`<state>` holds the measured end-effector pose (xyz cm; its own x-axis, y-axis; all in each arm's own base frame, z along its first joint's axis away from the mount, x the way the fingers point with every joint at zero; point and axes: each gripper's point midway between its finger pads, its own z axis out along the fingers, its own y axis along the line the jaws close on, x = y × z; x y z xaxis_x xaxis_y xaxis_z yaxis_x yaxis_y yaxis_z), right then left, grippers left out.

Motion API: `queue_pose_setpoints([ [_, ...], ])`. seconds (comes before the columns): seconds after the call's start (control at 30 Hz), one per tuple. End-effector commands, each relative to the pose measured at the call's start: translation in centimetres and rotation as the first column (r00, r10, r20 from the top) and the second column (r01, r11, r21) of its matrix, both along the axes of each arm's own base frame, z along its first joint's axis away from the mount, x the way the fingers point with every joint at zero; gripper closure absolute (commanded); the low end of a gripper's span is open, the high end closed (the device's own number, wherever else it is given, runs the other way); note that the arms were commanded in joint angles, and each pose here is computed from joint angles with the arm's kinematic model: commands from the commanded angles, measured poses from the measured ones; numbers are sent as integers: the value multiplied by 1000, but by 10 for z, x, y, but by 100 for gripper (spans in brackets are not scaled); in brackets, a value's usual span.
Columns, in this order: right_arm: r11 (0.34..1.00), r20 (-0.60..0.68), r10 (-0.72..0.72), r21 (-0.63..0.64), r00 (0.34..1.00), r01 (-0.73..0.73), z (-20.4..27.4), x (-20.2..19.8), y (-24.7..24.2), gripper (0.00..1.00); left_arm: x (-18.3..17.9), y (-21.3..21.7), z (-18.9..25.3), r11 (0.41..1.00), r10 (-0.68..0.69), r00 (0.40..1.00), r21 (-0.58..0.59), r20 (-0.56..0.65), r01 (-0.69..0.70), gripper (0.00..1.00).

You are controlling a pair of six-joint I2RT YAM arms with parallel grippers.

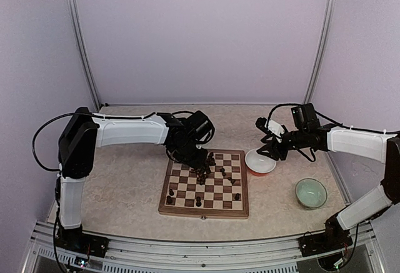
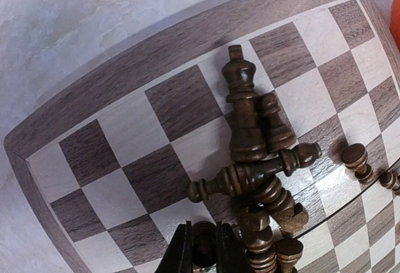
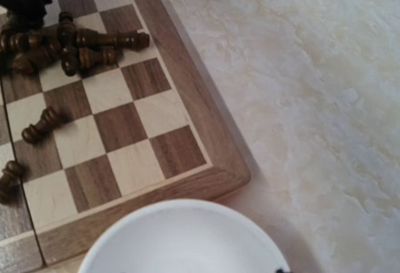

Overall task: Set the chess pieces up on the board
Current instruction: Pick up the pawn from the chessboard, then place the pawn at g7.

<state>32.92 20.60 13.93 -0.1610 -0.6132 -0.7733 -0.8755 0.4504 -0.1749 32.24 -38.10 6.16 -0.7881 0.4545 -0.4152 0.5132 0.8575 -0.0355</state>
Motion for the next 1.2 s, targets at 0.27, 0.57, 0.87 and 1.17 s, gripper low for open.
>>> queue_pose_setpoints([
  [0.27, 999, -14, 28, -16, 999, -29, -3, -2, 10, 49, -15, 30, 72, 998, 37, 995, -49, 88, -33, 90],
  [0.57, 999, -20, 41, -19, 999, -42, -5, -4, 13, 49, -88, 50, 32, 1000, 10, 999, 15, -38, -10, 91],
  [0.87, 998, -27, 52, -26, 998, -53, -8, -7, 19, 49, -109, 50, 16, 1000, 2, 997, 9, -73, -1, 91],
  [1.17, 998, -22, 49, -30, 999, -49, -7, -7, 18, 49, -111, 45, 5, 999, -15, 996, 29, -90, 18, 91],
])
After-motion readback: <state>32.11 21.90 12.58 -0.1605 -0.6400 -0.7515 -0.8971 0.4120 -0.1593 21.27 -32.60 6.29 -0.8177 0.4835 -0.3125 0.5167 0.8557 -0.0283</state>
